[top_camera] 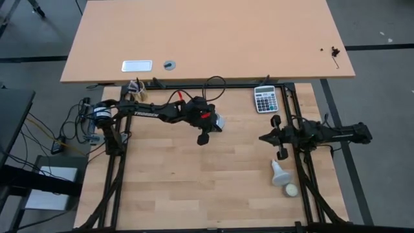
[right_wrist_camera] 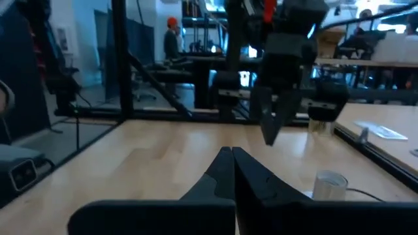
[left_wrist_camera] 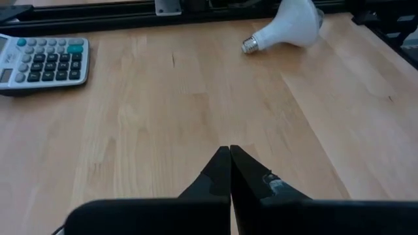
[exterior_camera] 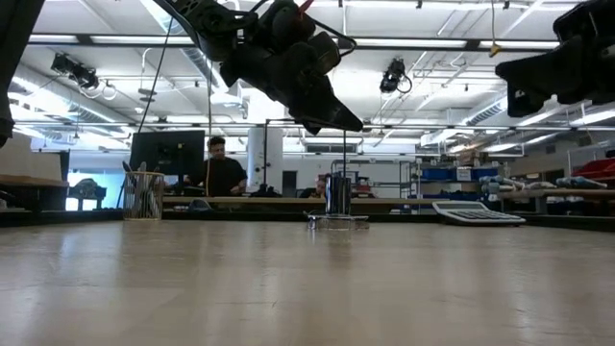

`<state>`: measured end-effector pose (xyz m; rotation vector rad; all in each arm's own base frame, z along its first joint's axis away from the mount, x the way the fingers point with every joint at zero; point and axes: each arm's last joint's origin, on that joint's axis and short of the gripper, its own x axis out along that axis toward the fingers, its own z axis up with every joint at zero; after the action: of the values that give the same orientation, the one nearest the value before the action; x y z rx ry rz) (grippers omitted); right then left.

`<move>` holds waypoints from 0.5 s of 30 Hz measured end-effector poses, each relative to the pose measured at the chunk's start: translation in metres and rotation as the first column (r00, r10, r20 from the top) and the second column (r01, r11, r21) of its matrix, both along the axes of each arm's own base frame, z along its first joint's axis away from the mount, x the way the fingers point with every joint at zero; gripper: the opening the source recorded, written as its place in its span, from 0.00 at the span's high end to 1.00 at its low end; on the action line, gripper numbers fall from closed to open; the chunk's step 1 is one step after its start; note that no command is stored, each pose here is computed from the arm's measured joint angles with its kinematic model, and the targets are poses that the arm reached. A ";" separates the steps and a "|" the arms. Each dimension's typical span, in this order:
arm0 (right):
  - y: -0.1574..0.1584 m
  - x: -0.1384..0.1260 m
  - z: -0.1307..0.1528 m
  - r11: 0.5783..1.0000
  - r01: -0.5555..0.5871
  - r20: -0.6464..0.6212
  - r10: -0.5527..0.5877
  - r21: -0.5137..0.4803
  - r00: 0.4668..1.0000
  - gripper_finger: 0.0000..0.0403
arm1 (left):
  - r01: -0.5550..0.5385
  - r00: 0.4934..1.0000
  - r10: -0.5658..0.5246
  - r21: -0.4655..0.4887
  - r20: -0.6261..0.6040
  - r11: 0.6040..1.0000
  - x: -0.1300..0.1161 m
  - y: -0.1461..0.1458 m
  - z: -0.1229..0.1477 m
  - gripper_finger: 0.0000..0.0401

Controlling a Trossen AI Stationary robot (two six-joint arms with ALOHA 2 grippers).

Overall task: Screw lightbulb
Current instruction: Return to Home Position

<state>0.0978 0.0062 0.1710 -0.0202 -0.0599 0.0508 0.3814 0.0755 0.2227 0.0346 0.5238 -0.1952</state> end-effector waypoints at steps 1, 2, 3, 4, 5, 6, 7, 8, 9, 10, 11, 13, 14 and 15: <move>0.000 0.000 0.001 1.000 -0.007 0.008 0.007 -0.004 1.000 1.00 | -0.001 1.000 0.001 0.001 0.000 1.000 0.000 0.000 0.000 1.00; 0.000 0.000 0.002 1.000 -0.010 0.018 0.010 -0.006 1.000 1.00 | -0.001 1.000 0.001 0.000 0.000 1.000 0.000 0.000 0.000 1.00; 0.000 -0.001 0.001 1.000 -0.010 0.017 0.010 -0.012 1.000 1.00 | -0.002 1.000 0.002 -0.001 0.003 1.000 0.000 0.000 0.000 1.00; 0.000 -0.001 0.001 1.000 -0.009 0.017 0.009 -0.019 1.000 0.99 | -0.002 1.000 0.002 0.000 0.007 1.000 0.000 0.000 0.001 1.00; 0.000 0.000 0.000 1.000 -0.006 0.006 0.006 -0.024 1.000 0.99 | -0.003 1.000 0.003 0.002 0.015 1.000 0.001 0.000 0.001 1.00; 0.000 0.000 -0.002 1.000 0.004 -0.018 -0.005 -0.025 1.000 0.98 | -0.003 1.000 0.002 0.006 0.031 1.000 0.001 0.000 0.003 1.00; -0.001 0.000 -0.004 1.000 0.020 -0.040 -0.021 -0.023 0.999 0.97 | -0.004 0.999 0.003 0.010 0.046 1.000 0.002 0.000 0.005 1.00; -0.001 0.000 -0.004 0.999 0.028 -0.043 -0.029 -0.017 0.999 0.96 | -0.004 0.998 0.003 0.014 0.063 1.000 0.002 0.001 0.007 1.00; -0.001 0.001 -0.004 0.999 0.033 -0.045 -0.034 -0.017 0.998 0.95 | -0.005 0.996 0.004 0.020 0.088 1.000 0.003 0.001 0.010 1.00; -0.001 0.001 -0.005 0.999 0.035 -0.048 -0.036 -0.016 0.998 0.94 | -0.006 0.994 0.004 0.023 0.105 1.000 0.003 0.001 0.013 1.00; -0.001 0.001 -0.005 0.999 0.036 -0.054 -0.037 -0.017 0.998 0.94 | -0.007 0.994 0.004 0.024 0.112 1.000 0.002 0.000 0.016 1.00; -0.001 0.001 -0.005 0.999 0.037 -0.055 -0.038 -0.020 0.998 0.93 | -0.010 0.990 0.005 0.033 0.142 0.999 0.001 0.000 0.021 1.00; -0.001 0.001 -0.005 0.999 0.038 -0.054 -0.039 -0.023 0.998 0.93 | -0.010 0.990 0.005 0.034 0.142 0.999 -0.001 0.000 0.024 1.00; -0.001 0.001 -0.005 0.999 0.038 -0.054 -0.039 -0.023 0.998 0.94 | -0.012 0.989 0.006 0.038 0.147 0.999 -0.002 0.000 0.025 1.00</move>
<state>0.0988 0.0047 0.1659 -0.0423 -0.0044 0.0136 0.3794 0.0754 0.2482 0.0835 0.3811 -0.1722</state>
